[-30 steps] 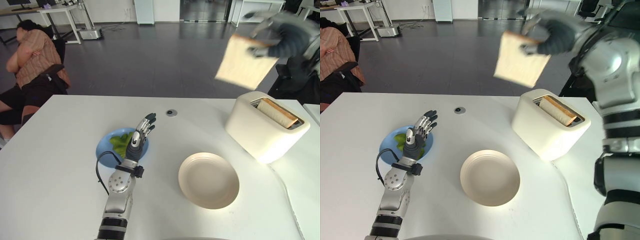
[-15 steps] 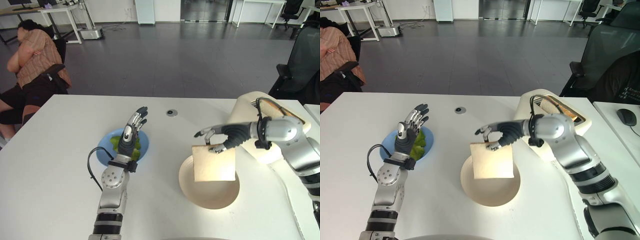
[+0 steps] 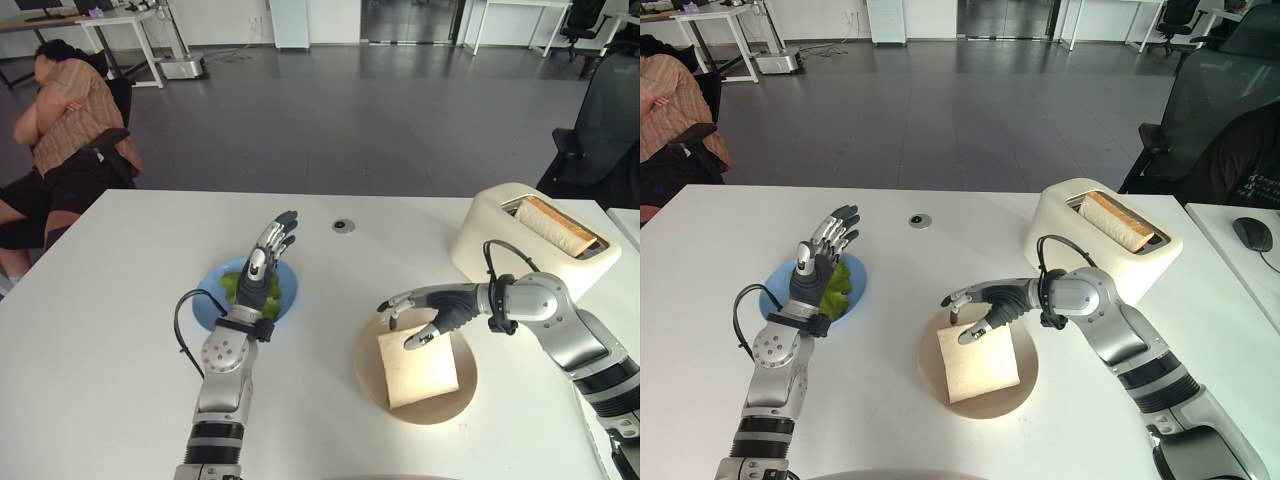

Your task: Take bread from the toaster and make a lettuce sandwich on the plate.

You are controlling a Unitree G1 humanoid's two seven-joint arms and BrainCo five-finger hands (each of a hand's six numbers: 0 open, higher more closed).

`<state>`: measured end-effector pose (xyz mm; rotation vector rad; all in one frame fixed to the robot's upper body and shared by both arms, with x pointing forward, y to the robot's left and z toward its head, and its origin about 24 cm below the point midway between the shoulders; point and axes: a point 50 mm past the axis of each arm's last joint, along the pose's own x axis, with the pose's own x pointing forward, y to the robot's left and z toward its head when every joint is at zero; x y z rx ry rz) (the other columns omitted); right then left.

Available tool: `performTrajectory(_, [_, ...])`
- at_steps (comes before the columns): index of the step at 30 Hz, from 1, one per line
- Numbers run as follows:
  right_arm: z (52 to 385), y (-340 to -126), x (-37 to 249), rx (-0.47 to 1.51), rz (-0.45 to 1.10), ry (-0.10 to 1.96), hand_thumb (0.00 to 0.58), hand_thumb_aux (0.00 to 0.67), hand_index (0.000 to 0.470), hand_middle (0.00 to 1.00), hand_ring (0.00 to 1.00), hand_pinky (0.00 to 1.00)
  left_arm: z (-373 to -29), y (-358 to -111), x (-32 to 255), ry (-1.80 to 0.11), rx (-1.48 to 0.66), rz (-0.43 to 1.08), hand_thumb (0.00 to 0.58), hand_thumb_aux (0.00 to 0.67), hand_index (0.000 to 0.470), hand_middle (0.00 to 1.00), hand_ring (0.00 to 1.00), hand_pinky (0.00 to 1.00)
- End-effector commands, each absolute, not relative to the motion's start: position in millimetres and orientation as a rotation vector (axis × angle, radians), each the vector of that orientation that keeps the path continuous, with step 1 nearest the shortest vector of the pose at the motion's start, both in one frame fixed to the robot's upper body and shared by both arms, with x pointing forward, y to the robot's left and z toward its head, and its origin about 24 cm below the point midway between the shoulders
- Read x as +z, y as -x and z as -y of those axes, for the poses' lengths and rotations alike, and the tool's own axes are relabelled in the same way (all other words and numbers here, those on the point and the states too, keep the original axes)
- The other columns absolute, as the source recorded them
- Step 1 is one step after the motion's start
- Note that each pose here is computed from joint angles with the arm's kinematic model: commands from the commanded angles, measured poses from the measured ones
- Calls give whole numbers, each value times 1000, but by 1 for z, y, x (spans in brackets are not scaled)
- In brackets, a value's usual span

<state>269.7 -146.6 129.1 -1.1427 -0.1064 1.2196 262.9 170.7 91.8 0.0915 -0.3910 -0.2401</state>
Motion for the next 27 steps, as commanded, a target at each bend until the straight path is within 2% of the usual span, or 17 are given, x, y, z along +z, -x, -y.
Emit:
performTrajectory(1, [156,-289,162,1046,208,1234,0,0,0,0,0,0,-181,-272,103,-256,-260,385,0,0,0,0,0,0])
performTrajectory(3, [164,-298,180,924,262,1323,0,0,0,0,0,0,-190,-277,109,-415,-264,377,0,0,0,0,0,0])
performTrajectory(6, [174,-309,204,761,345,1393,0,0,0,0,0,0,-220,-288,113,-787,-237,279,0,0,0,0,0,0])
performTrajectory(11, [177,-311,209,704,385,1409,0,0,0,0,0,0,-266,-301,115,-1395,-128,117,0,0,0,0,0,0])
performTrajectory(15, [177,-310,209,699,392,1412,0,0,0,0,0,0,-282,-305,119,-1700,-79,60,0,0,0,0,0,0])
performTrajectory(19, [178,-308,211,692,398,1416,0,0,0,0,0,0,-283,-308,103,-1865,-149,-27,0,0,0,0,0,0])
performTrajectory(27, [178,-307,209,696,396,1424,0,0,0,0,0,0,-279,-308,62,-1934,-319,-159,0,0,0,0,0,0])
